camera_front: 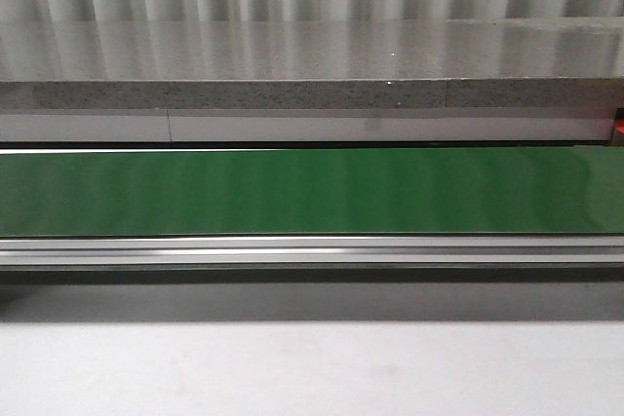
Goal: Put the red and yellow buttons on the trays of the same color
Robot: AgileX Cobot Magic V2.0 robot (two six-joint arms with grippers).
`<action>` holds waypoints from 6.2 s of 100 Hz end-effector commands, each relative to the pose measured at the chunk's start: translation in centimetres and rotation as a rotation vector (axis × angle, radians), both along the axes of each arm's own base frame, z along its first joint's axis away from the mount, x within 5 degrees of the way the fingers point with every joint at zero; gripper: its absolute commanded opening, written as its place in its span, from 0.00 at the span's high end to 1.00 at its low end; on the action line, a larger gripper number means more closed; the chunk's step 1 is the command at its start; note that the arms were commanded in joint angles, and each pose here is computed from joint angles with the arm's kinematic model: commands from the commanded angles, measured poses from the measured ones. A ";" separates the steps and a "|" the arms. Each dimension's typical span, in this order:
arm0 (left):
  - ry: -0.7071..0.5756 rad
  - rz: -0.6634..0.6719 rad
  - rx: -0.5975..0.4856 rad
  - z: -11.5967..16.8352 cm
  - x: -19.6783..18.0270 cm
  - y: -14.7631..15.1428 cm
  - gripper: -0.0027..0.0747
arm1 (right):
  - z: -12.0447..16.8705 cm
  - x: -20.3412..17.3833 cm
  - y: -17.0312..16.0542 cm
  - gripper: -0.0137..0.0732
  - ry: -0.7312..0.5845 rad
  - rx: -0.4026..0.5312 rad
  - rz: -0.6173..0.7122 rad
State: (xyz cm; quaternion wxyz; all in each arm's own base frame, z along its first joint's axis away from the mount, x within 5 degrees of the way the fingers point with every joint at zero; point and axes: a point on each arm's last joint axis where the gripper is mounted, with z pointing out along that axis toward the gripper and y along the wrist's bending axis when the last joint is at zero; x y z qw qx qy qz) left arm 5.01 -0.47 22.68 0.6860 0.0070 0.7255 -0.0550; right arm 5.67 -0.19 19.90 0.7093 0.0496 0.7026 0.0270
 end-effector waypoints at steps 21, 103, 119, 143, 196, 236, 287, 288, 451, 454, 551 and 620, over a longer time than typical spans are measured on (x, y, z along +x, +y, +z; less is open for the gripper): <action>0.076 -0.004 0.003 7.0 0.8 -0.1 0.99 | 0.7 -0.1 0.0 0.92 -0.084 -0.014 -0.006; 0.308 0.001 0.044 10.9 9.6 -0.8 0.32 | 0.7 -0.1 0.0 0.92 -0.084 -0.014 -0.006; 0.375 0.014 0.044 11.6 11.8 -0.8 0.28 | 0.7 -0.1 0.0 0.92 -0.084 -0.014 -0.006; 0.591 0.133 0.022 12.2 15.4 1.4 0.28 | 0.7 -0.1 0.0 0.92 -0.084 -0.014 -0.006; 1.119 0.334 -0.130 8.5 20.5 8.0 0.28 | 0.7 -0.1 0.0 0.92 -0.084 -0.014 -0.006; 1.326 0.339 -0.168 5.1 24.2 11.0 0.28 | 0.7 -0.1 0.0 0.92 -0.084 -0.014 -0.006; 1.462 0.218 -0.120 2.7 28.0 12.2 0.28 | 0.7 -0.1 0.0 0.92 -0.084 -0.014 -0.006; 1.465 0.216 -0.118 2.6 28.0 12.2 0.28 | 0.7 -0.1 0.0 0.92 -0.084 -0.014 -0.006; 1.402 0.207 -0.059 4.4 27.6 12.0 0.82 | 0.7 -0.1 0.0 0.92 -0.084 -0.014 -0.006; 1.395 0.208 -0.058 5.1 27.2 11.9 0.82 | 0.7 -0.1 0.0 0.92 -0.084 -0.014 -0.006; 1.343 -0.005 0.108 6.4 28.9 3.7 0.74 | 0.7 -0.1 0.0 0.92 -0.084 -0.014 -0.006; 1.045 0.122 0.032 14.1 30.9 5.2 0.32 | 0.7 -0.1 0.0 0.92 -0.084 -0.014 -0.006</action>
